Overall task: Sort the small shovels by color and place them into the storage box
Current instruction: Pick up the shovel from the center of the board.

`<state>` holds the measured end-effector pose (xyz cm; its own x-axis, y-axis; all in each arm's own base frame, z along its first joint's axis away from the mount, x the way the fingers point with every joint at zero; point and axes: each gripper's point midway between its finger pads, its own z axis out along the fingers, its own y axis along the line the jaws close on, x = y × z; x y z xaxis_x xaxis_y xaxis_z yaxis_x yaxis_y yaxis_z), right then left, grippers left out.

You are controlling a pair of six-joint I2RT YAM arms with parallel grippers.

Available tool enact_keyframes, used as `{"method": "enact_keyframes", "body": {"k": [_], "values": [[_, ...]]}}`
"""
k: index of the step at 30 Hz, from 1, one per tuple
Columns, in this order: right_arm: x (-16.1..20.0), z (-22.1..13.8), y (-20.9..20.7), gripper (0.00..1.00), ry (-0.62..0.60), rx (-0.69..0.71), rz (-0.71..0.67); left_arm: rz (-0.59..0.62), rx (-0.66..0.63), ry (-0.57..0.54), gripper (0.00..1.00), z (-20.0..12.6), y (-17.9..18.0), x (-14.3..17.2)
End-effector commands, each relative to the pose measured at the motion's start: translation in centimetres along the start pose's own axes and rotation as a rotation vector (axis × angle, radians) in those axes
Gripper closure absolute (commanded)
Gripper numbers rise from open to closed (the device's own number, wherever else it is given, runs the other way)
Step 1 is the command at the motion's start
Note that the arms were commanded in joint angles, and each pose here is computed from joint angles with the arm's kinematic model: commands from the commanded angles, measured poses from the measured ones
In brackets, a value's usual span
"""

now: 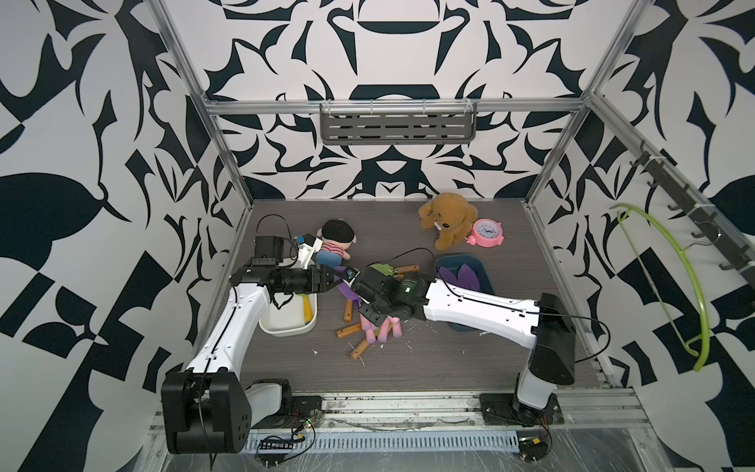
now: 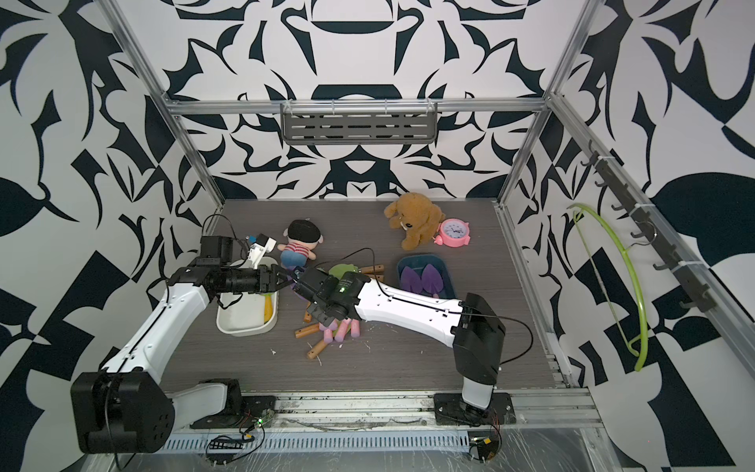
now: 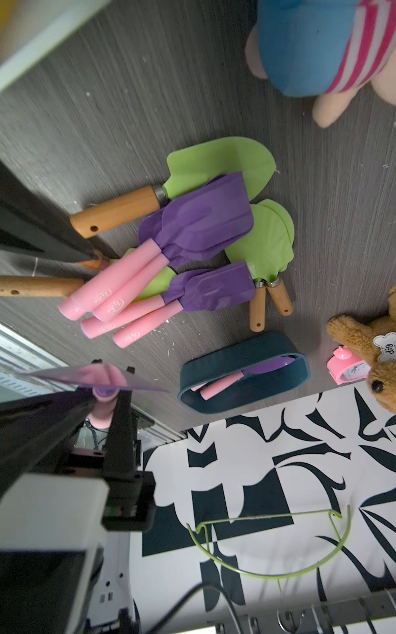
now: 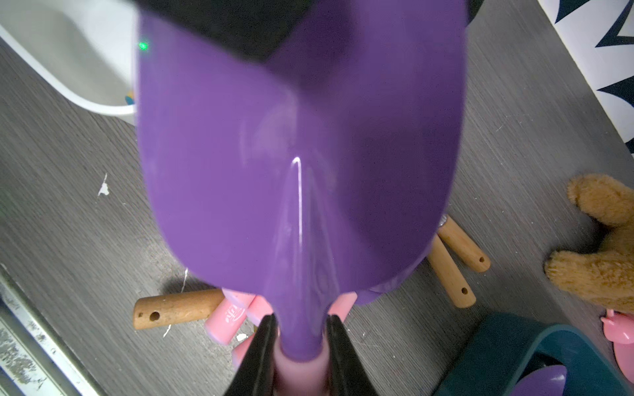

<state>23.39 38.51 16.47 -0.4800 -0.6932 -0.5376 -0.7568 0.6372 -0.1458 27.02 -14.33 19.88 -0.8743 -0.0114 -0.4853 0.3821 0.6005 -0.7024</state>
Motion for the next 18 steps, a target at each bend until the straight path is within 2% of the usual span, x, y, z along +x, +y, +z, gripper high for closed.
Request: {"method": "enact_keyframes", "body": {"k": [1, 7, 11, 13, 18], "values": [[-1.7, -0.5, -0.1, 0.98, -0.06, -0.032, 0.081, 0.043, -0.032, -0.001, 0.29, -1.0, 0.1, -0.6], [-0.5, -0.6, -0.9, 0.98, -0.023, -0.044, 0.121, 0.073, -0.044, -0.006, 0.25, -1.4, 0.3, -1.2], [0.8, -1.6, -3.9, 0.98, -0.002, -0.01, 0.192, 0.085, -0.042, -0.009, 0.23, -1.4, 0.1, -1.7], [1.8, -2.2, -5.0, 0.98, 0.011, -0.036, 0.24, 0.095, -0.042, -0.013, 0.23, -1.5, -0.1, -2.1], [4.6, -3.5, -9.1, 0.97, 0.041, -0.021, 0.357, 0.214, -0.061, 0.018, 0.2, -1.3, -1.8, -2.8]]}}
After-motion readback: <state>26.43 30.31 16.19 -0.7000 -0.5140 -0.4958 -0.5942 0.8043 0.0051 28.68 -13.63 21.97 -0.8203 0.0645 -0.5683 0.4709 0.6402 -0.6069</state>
